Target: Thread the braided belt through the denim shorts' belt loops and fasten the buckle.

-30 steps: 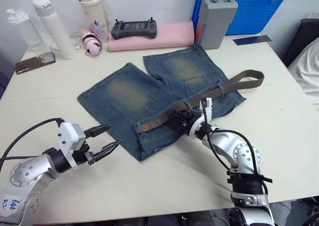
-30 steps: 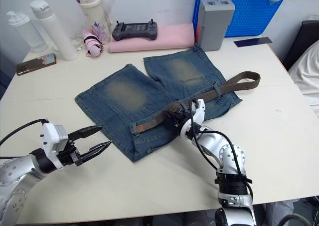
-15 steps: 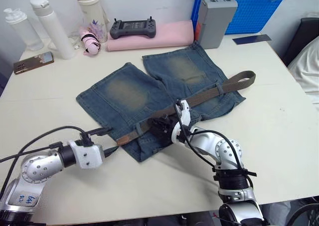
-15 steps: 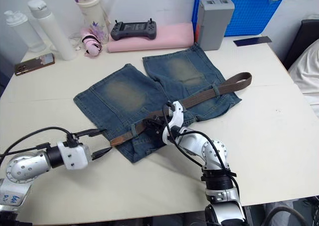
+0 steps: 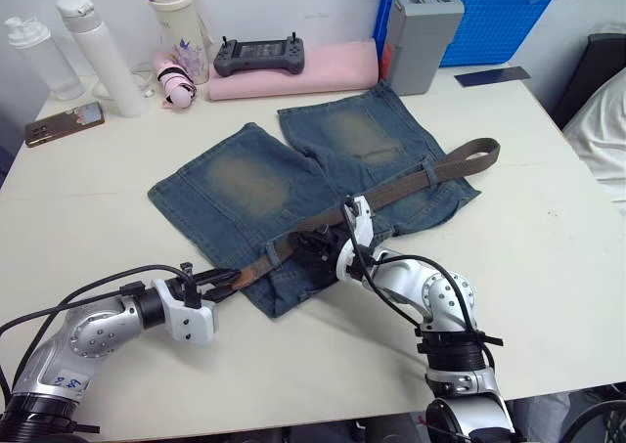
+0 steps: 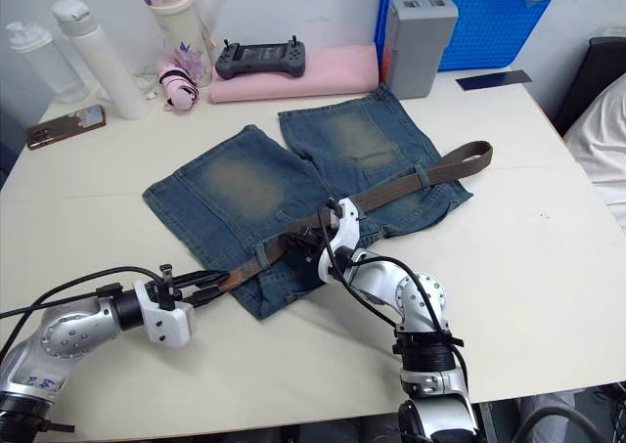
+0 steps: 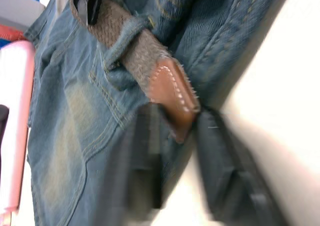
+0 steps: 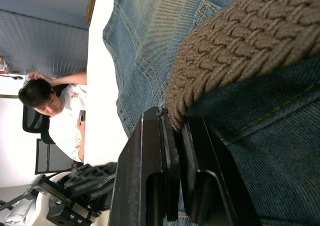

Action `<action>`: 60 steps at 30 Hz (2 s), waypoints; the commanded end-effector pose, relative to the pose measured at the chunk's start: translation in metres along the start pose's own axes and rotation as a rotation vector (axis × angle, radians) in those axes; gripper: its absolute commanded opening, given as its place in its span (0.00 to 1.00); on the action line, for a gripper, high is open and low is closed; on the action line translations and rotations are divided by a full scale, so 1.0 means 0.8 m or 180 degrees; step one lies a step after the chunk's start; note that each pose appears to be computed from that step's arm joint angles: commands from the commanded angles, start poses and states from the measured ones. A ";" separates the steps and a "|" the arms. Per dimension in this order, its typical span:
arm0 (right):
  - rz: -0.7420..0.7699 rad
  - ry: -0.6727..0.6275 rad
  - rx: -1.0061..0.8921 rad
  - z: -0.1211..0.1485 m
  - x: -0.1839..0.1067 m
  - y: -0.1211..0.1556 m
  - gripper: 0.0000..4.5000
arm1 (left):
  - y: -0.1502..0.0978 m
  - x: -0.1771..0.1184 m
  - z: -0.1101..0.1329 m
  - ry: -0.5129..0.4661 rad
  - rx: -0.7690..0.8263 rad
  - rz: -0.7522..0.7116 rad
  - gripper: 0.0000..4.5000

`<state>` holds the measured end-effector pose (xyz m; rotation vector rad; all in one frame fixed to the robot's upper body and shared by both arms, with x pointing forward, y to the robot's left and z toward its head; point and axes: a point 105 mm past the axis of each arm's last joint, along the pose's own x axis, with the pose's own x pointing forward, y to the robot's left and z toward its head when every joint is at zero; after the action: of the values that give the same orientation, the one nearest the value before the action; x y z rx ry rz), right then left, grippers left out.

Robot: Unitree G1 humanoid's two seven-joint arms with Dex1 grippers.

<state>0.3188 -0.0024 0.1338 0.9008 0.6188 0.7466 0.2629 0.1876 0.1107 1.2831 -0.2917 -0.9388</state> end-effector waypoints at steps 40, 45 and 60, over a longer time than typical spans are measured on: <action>0.0349 -0.0035 -0.4347 0.072 -0.099 -0.032 0.98 | -0.029 -0.210 -0.069 0.1022 0.0240 -0.0289 0.00; 0.0436 -0.0108 -0.4267 0.069 -0.093 -0.026 0.98 | -0.021 -0.158 -0.052 0.0611 0.0348 -0.0051 0.00; -0.0008 0.0116 -0.4436 0.078 -0.107 -0.059 0.98 | -0.022 -0.101 -0.051 0.0380 0.0308 0.0088 0.00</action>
<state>0.3265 -0.1117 0.1329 -0.3594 0.0404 0.9831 0.2331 0.2770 0.1076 1.4041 -0.2582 -0.8079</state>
